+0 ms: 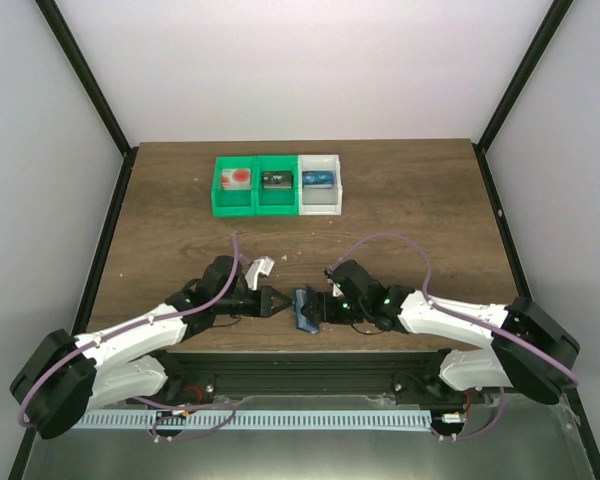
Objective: Take the credit cards out of the card holder
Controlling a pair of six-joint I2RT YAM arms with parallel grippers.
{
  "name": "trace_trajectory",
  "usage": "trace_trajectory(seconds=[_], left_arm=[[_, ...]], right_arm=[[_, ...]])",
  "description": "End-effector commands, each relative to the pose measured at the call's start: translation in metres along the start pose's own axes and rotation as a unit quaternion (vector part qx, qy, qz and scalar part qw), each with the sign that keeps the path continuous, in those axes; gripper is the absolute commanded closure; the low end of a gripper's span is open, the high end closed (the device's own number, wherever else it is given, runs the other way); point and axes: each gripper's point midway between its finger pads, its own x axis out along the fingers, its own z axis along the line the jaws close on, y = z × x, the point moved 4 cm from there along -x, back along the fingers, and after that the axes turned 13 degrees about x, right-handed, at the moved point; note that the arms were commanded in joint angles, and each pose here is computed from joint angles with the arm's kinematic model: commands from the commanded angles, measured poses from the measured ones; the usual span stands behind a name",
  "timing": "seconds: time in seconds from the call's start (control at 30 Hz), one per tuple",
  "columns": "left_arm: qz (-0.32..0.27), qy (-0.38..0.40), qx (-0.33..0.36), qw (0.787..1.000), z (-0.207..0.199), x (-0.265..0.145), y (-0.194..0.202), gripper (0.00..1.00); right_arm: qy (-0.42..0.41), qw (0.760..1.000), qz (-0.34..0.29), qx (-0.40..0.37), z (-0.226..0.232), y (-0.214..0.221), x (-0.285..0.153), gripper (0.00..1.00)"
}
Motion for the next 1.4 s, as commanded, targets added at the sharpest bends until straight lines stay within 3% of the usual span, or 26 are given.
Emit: trace_trajectory(seconds=[0.0,0.17,0.5,1.0,1.2,1.37], left_arm=[[-0.012,0.022,0.007,1.0,-0.008,-0.001,-0.005,1.0],[-0.014,0.022,0.003,1.0,-0.008,-0.003,-0.002,1.0],[-0.02,-0.013,0.003,1.0,0.007,-0.008,0.01,1.0],[-0.011,-0.052,0.0,0.999,0.024,-0.009,0.022,1.0],[0.001,-0.077,-0.005,0.997,0.031,-0.008,0.025,0.99],[0.0,-0.083,-0.017,0.996,0.036,-0.006,0.029,0.89]], right_arm=[[0.026,0.999,-0.021,-0.008,0.005,-0.009,-0.002,0.33],[0.065,0.997,-0.048,-0.007,-0.01,-0.012,-0.008,0.53],[0.121,0.987,-0.101,-0.003,-0.03,-0.018,-0.031,0.55],[0.138,0.983,-0.119,0.001,-0.055,-0.014,-0.031,0.94],[0.146,0.981,-0.127,0.012,-0.069,-0.011,-0.028,0.95],[0.147,0.982,-0.116,0.023,-0.08,-0.004,-0.021,0.97]])
